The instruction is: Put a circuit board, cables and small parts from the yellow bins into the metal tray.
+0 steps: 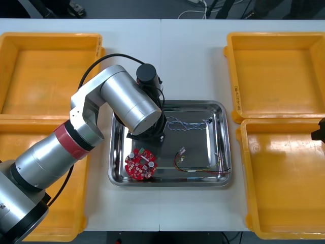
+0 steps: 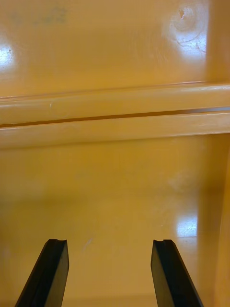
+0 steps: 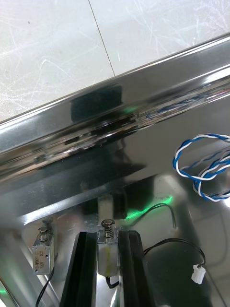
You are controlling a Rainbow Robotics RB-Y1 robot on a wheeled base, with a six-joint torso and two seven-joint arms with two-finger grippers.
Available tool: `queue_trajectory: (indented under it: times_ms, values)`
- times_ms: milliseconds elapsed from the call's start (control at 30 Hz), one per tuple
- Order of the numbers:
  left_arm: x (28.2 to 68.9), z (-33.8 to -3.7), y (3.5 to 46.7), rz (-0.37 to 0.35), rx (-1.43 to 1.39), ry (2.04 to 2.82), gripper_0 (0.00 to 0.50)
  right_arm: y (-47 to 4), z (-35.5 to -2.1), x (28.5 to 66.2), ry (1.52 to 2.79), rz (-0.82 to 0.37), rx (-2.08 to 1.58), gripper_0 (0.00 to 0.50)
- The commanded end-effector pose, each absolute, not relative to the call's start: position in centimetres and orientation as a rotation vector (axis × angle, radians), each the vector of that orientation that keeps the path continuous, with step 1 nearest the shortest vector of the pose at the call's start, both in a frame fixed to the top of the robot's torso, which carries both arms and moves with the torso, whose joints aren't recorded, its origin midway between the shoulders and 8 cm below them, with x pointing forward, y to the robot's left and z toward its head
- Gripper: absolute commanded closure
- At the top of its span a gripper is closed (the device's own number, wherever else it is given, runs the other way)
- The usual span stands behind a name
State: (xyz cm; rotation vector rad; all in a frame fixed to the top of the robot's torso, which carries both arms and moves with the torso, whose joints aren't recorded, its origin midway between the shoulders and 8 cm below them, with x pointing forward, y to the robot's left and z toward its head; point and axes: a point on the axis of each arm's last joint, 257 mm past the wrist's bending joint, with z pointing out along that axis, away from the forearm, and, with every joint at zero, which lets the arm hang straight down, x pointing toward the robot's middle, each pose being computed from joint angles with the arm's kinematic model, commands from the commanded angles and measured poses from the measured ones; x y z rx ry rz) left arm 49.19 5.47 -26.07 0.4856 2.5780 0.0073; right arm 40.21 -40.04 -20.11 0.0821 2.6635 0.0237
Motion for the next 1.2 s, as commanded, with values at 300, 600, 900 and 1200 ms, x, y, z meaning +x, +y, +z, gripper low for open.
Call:
queue_trajectory:
  times_ms: [300, 600, 900, 1200]
  values:
    - [50.2, -24.1, 4.9, 0.036, 0.519, 2.526, 0.000, -42.0, -18.5, 40.2, 2.635, -0.028, 0.095, 0.000]
    - [50.2, -23.8, 5.8, 0.041, 0.497, 2.542, 0.000, -42.0, -18.5, 40.2, 2.635, -0.028, 0.095, 0.000]
    - [49.2, -20.3, 8.2, 0.034, 0.449, 2.580, 0.000, -42.0, -18.5, 40.2, 2.635, -0.028, 0.095, 0.000]
    - [48.0, -15.5, 12.2, 0.017, 0.394, 2.596, 0.000, -42.0, -18.5, 40.2, 2.635, -0.028, 0.095, 0.000]
